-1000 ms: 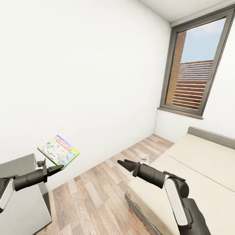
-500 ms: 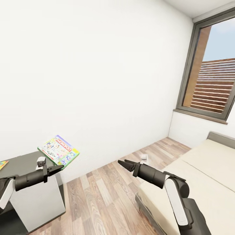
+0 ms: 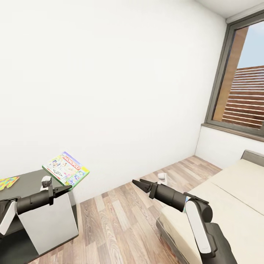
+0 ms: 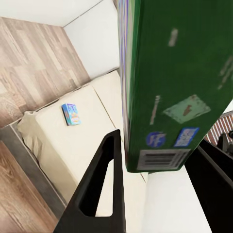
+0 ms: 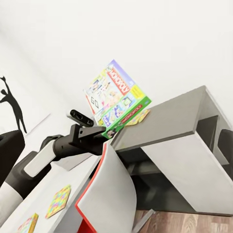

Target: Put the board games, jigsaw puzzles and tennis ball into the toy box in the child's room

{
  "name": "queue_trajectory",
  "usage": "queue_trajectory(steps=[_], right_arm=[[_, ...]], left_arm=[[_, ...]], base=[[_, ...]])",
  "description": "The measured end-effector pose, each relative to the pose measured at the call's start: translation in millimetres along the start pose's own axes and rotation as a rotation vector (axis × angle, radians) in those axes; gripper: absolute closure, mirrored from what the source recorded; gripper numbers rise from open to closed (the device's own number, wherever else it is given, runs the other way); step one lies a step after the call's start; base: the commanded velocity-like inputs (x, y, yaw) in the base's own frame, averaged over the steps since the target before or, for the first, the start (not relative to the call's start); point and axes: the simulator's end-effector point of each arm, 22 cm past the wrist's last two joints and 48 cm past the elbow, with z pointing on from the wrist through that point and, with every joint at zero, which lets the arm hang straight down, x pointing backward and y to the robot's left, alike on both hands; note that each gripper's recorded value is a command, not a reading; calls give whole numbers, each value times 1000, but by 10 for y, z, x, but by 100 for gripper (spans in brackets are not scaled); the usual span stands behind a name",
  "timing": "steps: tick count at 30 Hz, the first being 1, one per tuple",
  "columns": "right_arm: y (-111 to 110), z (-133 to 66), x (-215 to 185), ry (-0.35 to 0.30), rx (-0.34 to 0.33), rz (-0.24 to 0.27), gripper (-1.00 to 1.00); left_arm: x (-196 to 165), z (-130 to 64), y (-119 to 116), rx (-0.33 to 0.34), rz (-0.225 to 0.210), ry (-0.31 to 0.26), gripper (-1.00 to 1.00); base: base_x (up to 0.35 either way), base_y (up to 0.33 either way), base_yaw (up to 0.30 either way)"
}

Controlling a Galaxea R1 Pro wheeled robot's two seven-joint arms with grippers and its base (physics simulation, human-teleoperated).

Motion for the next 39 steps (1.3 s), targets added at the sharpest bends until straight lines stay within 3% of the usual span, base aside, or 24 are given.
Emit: queue_trajectory(steps=[7, 20, 39], right_arm=[[-10, -18, -14, -3, 1, 0, -100], [-2, -4, -9, -3, 0, 0, -100], [-9, -19, -33, -14, -3, 8, -100]], left_arm=[[1, 1, 0, 0, 0, 0, 100], [2, 1, -6, 3, 0, 1, 100], [0, -1, -6, 2, 0, 1, 100]], base=[[0, 0, 13], [0, 0, 228], [0, 0, 9]])
